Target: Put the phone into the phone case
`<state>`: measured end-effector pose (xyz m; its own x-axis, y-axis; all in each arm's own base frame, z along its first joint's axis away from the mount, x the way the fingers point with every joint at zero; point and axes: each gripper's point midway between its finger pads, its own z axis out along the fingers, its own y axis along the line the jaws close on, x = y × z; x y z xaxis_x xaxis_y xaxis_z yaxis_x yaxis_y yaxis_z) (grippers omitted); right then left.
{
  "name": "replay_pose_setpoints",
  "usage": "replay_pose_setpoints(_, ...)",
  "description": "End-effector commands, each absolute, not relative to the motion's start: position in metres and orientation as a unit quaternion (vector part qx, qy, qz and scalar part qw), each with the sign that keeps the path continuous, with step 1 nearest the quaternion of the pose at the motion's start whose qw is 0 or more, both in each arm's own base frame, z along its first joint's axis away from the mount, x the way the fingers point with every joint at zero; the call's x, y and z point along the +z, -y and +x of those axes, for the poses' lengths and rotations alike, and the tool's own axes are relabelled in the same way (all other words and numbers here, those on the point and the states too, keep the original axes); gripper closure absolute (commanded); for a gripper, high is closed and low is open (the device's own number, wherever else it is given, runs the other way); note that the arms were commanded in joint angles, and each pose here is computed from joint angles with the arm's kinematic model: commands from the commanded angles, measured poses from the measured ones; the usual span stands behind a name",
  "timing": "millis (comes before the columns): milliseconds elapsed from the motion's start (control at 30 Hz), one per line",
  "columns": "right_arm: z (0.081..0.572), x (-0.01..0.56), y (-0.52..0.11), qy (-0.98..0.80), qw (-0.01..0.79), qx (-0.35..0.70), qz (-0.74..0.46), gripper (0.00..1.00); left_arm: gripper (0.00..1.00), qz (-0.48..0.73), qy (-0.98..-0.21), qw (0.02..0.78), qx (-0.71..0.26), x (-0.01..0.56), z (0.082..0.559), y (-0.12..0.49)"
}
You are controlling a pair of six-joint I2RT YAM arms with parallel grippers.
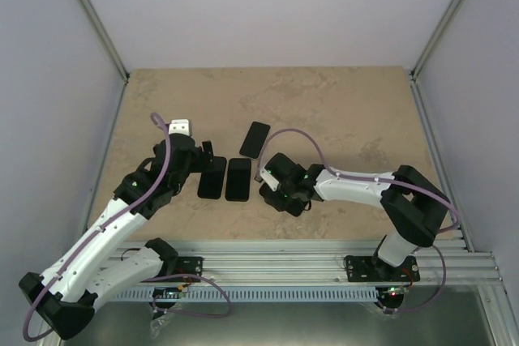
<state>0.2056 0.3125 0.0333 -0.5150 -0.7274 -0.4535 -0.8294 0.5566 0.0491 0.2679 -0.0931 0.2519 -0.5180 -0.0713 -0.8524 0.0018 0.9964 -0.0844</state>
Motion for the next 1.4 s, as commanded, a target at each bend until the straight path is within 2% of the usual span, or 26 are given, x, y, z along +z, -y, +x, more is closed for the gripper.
replay_pose_setpoints(0,0.234,0.087,-0.334,-0.853,0.272,0.139,-0.423,0.41,0.01,-0.029,-0.864,0.501,-0.034,0.257,0.268,0.088)
replay_pose_setpoints(67,0.248,0.1,-0.339,-0.857,0.296,0.13,-0.401,0.25,0.01,-0.032,-0.863,0.503,-0.034,0.258,0.268,0.086)
replay_pose_setpoints(233,0.29,0.112,-0.35,-0.874,0.337,0.086,-0.338,0.03,0.01,-0.039,-0.858,0.51,-0.034,0.262,0.266,0.082)
replay_pose_setpoints(467,0.345,0.11,-0.361,-0.889,0.367,0.012,-0.274,0.02,0.01,-0.056,-0.852,0.52,-0.027,0.267,0.265,0.074)
replay_pose_setpoints(733,0.387,0.089,-0.38,-0.893,0.364,-0.036,-0.262,0.03,0.01,-0.086,-0.846,0.527,-0.013,0.27,0.266,0.057)
replay_pose_setpoints(1067,0.413,0.055,-0.394,-0.896,0.347,-0.067,-0.269,0.02,0.01,-0.088,-0.847,0.523,-0.025,0.269,0.27,0.055)
replay_pose_setpoints(1367,0.42,0.027,-0.365,-0.911,0.308,-0.094,-0.257,0.02,0.01,-0.085,-0.851,0.518,-0.032,0.266,0.273,0.056)
